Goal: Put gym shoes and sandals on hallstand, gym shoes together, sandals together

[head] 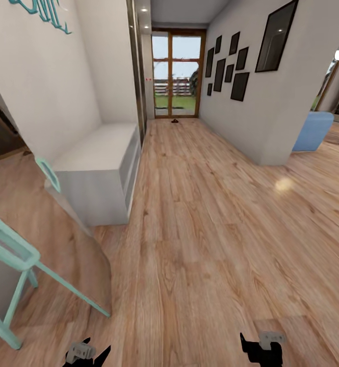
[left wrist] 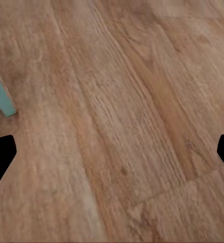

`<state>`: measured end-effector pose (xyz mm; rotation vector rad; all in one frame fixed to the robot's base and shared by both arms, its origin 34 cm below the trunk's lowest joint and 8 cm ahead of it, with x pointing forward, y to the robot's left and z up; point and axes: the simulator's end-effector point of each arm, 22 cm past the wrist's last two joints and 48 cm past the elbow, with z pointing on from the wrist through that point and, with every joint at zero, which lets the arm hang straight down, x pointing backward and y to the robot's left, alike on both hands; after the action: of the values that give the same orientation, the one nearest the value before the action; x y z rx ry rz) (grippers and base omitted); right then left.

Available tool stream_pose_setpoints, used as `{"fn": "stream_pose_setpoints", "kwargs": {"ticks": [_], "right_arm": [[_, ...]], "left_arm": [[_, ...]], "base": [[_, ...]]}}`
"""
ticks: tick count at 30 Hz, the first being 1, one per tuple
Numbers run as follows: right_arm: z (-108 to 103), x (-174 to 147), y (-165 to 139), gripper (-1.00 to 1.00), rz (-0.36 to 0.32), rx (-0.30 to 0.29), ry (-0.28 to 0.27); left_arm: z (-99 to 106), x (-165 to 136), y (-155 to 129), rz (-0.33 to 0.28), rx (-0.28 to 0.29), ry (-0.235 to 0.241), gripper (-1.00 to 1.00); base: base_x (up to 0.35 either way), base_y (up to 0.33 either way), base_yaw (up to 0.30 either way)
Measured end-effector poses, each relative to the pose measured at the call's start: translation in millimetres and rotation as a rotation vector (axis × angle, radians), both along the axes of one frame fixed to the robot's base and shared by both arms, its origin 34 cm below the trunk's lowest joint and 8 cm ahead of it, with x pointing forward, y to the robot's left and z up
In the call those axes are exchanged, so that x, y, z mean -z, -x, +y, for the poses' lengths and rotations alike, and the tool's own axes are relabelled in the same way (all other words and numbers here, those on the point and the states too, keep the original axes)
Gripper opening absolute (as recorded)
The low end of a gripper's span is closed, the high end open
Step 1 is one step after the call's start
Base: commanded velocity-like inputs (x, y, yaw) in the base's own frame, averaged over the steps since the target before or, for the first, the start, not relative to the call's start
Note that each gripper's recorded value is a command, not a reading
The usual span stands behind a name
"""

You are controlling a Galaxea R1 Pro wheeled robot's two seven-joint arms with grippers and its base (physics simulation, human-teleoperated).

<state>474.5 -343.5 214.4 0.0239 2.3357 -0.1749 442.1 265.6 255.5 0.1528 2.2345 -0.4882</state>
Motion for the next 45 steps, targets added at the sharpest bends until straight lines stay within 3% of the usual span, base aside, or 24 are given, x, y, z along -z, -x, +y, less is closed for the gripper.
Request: {"fn": "stream_pose_setpoints", "kwargs": {"ticks": [15,45], "right_arm": [[0.0,0.1,-0.1,1.00,0.000,0.000,0.000],[0.1,-5.7,-4.4,1.00,-0.014,0.000,0.000]], "left_arm": [[-0.1,0.2,0.2,0.001,0.000,0.000,1.00],[0.2,-5.4,-4.1,-0.015,-0.001,0.000,1.00]], "base": [[0.171,-0.100,-0.028],[0.003,-0.001,-0.228]]}}
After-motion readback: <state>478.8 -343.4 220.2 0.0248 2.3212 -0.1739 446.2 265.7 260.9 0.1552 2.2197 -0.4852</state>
